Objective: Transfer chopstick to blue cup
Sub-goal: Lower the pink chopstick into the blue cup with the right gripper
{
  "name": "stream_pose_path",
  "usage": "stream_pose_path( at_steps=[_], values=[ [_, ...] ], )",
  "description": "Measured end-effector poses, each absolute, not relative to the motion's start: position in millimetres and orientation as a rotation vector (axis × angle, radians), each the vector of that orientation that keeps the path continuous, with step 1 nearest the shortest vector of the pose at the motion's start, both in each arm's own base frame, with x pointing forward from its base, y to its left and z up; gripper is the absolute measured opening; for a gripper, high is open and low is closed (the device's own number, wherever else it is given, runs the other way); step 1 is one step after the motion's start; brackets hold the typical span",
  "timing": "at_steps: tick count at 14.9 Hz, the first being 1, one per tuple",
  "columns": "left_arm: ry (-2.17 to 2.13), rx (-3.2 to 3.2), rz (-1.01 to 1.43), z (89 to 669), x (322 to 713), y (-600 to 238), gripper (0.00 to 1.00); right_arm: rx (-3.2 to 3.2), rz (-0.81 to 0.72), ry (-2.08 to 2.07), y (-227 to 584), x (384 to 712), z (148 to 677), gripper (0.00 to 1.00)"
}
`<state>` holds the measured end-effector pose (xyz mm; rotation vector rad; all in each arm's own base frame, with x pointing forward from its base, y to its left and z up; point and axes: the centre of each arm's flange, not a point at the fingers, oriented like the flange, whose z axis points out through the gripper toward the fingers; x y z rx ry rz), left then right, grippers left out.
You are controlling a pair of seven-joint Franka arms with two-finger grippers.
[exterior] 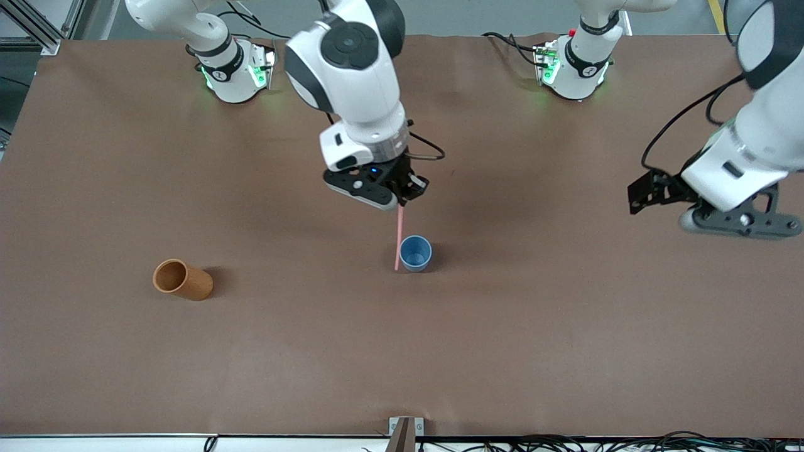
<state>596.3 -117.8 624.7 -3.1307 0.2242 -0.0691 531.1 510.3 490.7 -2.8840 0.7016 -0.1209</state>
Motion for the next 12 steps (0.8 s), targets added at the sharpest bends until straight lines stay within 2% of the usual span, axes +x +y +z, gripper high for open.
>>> stream_pose_path(
  at_steps=[4, 12],
  values=[
    [0.247, -3.128, -0.094, 664.4, 563.5, -111.5, 1.00, -2.898, -0.110, 0.689, 519.0, 527.8, 478.9, 0.09],
    [0.260, -3.136, -0.053, 651.7, 566.6, -107.3, 1.00, -2.879, -0.041, 0.698, 523.1, 523.0, 478.2, 0.09]
  ],
)
